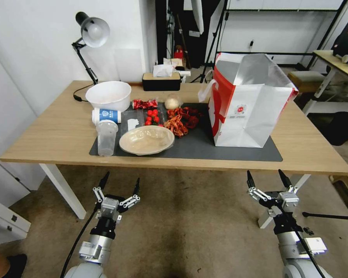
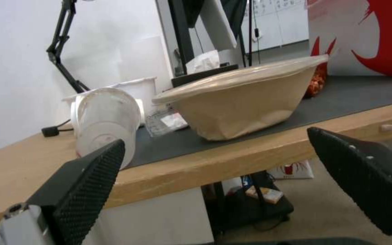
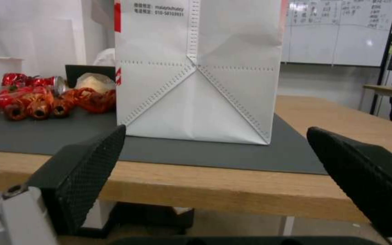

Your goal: Pick up the food delivery bag from the floor and place it on the table.

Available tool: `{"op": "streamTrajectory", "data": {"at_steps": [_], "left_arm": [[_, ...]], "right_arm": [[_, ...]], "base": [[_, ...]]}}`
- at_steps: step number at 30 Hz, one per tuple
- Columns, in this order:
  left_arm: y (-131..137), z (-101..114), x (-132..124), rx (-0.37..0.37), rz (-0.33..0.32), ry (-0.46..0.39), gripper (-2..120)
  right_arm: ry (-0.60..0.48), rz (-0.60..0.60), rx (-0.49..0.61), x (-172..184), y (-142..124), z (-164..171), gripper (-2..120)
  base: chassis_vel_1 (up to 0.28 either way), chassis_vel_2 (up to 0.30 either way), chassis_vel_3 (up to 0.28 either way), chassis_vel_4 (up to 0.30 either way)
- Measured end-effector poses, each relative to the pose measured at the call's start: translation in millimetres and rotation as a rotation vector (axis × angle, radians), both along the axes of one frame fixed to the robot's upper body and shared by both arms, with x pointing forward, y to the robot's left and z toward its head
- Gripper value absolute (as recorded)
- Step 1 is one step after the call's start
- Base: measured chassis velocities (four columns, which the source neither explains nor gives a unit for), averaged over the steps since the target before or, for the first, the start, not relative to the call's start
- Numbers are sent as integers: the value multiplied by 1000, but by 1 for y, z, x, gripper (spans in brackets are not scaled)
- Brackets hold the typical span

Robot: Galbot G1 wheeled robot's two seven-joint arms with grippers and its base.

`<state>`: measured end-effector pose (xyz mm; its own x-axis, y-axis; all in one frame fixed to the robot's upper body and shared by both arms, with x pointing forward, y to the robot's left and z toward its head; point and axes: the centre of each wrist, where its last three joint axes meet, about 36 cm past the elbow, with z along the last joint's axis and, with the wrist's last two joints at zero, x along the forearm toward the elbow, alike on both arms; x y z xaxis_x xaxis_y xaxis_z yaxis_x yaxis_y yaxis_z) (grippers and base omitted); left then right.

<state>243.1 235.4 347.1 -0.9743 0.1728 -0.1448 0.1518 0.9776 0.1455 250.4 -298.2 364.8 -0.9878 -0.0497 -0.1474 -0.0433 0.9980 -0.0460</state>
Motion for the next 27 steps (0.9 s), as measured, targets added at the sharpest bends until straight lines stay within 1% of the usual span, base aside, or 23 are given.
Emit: {"op": "streamTrajectory", "data": {"at_steps": [27], "left_arm": [[0,0,0,-1,1,0,100]], "right_arm": [[0,-1,1,0,0,1,100]], "base": [[0,0,0,0]]}}
